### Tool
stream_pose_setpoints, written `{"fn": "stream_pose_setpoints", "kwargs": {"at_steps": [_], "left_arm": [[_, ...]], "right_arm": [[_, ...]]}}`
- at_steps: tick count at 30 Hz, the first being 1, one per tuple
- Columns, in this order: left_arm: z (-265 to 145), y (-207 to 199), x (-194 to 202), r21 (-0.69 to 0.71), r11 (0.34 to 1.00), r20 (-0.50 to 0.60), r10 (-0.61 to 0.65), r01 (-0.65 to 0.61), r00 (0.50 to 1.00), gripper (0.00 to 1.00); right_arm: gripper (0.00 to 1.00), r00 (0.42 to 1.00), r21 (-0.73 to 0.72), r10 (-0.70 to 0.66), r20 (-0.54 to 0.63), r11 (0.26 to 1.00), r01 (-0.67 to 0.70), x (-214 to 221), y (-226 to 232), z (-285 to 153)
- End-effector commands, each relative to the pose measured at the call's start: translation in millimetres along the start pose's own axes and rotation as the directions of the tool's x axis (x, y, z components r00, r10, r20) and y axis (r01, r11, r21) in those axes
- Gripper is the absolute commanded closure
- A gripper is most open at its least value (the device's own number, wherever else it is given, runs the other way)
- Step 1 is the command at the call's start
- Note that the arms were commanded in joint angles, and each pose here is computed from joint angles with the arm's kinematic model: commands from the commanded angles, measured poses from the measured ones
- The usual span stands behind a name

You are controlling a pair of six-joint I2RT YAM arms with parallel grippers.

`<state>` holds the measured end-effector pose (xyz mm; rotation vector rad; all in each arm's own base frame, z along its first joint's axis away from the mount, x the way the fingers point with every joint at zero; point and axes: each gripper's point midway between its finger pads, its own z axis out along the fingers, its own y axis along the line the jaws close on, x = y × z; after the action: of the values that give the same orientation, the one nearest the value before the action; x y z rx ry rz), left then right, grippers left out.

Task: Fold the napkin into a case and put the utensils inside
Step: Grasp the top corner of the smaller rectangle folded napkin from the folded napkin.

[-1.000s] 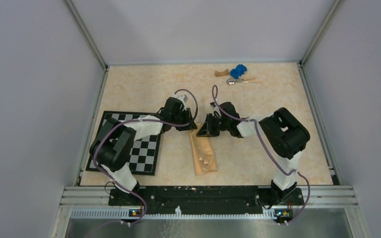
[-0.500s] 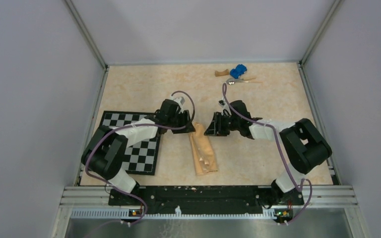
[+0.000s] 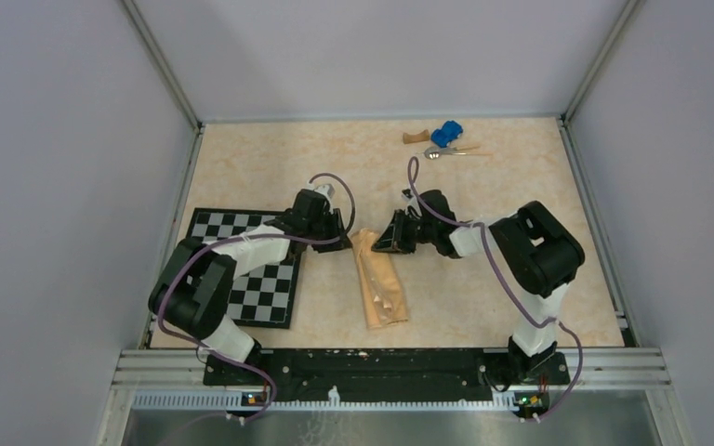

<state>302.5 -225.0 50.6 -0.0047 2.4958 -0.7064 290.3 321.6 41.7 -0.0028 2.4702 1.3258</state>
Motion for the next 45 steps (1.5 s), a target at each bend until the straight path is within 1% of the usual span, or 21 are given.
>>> {"fn": "stream_pose_setpoints", "kwargs": {"at_steps": [1,3,9,12,17,20,23,25,28,30,33,35,36,38,42,45], "left_arm": [[9,5,-21,0.0,1.0,0.044,-0.007,0.007,0.999,0.61],[14,1,-22,0.024,1.0,0.036,-0.009,0.008,0.999,0.62],[26,-1,-19,0.053,0.998,0.017,-0.021,0.02,1.0,0.63],[26,-1,-17,0.057,0.998,0.014,-0.021,0.021,1.0,0.64],[27,-3,-15,0.071,0.997,0.006,-0.022,0.022,1.0,0.65],[31,-9,-12,0.101,0.994,-0.012,-0.028,0.029,1.0,0.65],[39,-19,-6,0.134,0.991,-0.034,-0.026,0.031,0.999,0.65],[41,-25,-3,0.13,0.991,-0.043,-0.013,0.019,0.999,0.66],[29,-21,-8,0.105,0.994,0.0,-0.003,0.003,1.0,0.64],[17,-10,-17,0.073,0.997,0.03,-0.001,-0.001,1.0,0.62],[2,1,-33,0.067,0.998,0.072,-0.007,0.002,0.997,0.61],[-2,3,-43,0.064,0.998,0.085,0.003,-0.008,0.996,0.59],[-1,2,-46,0.068,0.998,0.084,0.011,-0.017,0.996,0.58],[3,-3,-51,0.085,0.996,0.074,0.018,-0.024,0.997,0.58],[19,-5,-62,0.086,0.996,0.071,0.023,-0.029,0.997,0.58],[34,-8,-63,0.106,0.994,0.045,0.027,-0.032,0.999,0.56]], "right_arm": [[0.83,0.999,-0.123,-0.009,0.049,0.992,0.015,-24,33,13],[0.8,0.999,-0.117,-0.005,0.046,0.993,0.011,-24,30,17],[0.77,0.999,-0.112,0.004,0.043,0.994,0.0,-23,23,24],[0.77,0.999,-0.108,0.007,0.044,0.994,-0.002,-24,20,27],[0.82,0.999,-0.108,0.016,0.04,0.994,-0.012,-26,19,34],[0.82,0.999,-0.119,0.022,0.05,0.993,-0.016,-28,26,40],[0.79,0.996,-0.112,0.035,0.076,0.993,-0.026,-27,35,48],[0.76,0.994,-0.104,0.047,0.1,0.994,-0.036,-29,36,49],[0.74,0.991,-0.054,0.054,0.12,0.997,-0.048,-34,21,47],[0.78,0.991,-0.027,0.06,0.124,0.998,-0.057,-35,8,42],[0.87,0.992,-0.016,0.046,0.119,0.999,-0.044,-32,-1,35],[0.87,0.994,-0.049,0.022,0.107,0.999,-0.017,-30,4,31],[0.83,0.995,-0.055,0.01,0.102,0.998,-0.005,-29,6,29],[0.81,0.994,-0.055,0.003,0.108,0.998,0.003,-30,7,26],[0.88,0.994,-0.053,0.017,0.111,0.999,-0.011,-33,4,27],[0.89,0.994,-0.059,0.021,0.105,0.998,-0.015,-35,3,31]]}}
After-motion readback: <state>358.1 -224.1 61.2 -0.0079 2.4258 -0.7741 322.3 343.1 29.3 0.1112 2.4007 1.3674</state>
